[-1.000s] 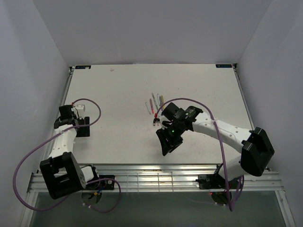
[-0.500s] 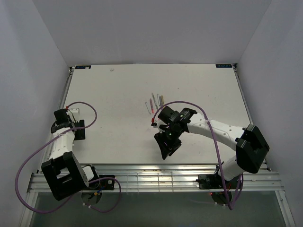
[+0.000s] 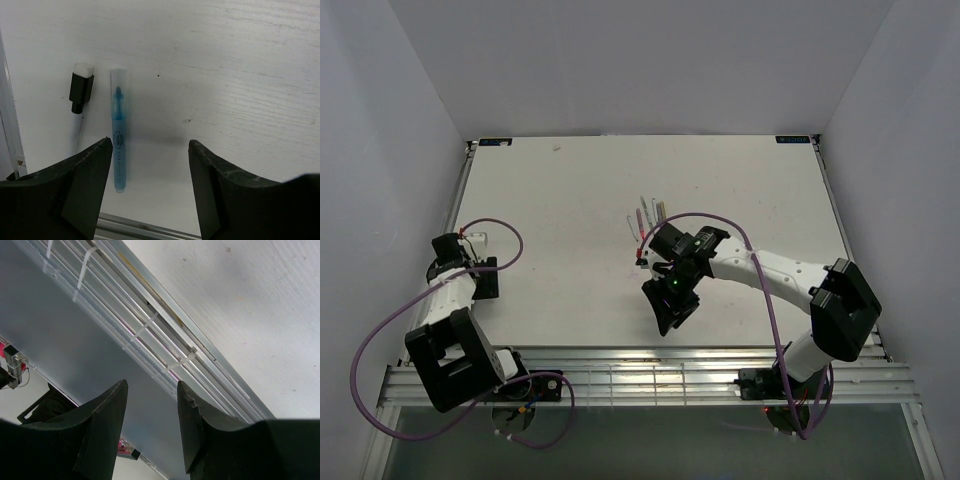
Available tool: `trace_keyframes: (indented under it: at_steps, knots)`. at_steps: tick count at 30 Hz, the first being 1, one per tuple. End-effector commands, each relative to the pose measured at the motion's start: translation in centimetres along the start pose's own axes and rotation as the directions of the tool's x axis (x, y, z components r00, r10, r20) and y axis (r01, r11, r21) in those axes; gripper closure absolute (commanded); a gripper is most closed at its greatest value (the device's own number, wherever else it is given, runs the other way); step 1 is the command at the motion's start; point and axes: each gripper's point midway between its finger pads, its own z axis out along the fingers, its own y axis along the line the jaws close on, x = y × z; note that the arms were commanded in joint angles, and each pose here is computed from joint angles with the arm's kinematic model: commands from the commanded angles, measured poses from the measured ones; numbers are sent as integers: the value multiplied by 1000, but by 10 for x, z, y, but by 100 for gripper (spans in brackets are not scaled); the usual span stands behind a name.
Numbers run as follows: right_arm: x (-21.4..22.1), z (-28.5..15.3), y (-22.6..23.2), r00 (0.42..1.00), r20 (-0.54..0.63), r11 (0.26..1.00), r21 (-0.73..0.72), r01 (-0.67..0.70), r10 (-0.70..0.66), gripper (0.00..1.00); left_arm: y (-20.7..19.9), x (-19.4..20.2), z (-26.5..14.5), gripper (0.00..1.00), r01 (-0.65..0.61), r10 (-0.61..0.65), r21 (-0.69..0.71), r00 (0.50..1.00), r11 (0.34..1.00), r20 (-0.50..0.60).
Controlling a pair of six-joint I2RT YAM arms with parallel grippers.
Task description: Open the pen caps
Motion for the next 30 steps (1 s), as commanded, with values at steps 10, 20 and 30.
trace_keyframes:
  at_steps: [10, 20, 30]
  knots:
    - [-10, -3, 6, 1000, 6, 1000, -4, 18, -18, 49, 3, -15, 8, 28, -7, 6, 15, 999, 1000, 52]
    - [-15, -1, 7, 1000, 2, 1000, -3, 17, -17, 49, 8, -14, 10, 28, 8, -8, 0, 999, 1000, 45]
    - [-22, -2, 10, 1000, 8, 1000, -8, 12, -11, 49, 8, -9, 15, 28, 18, -18, -1, 999, 1000, 33]
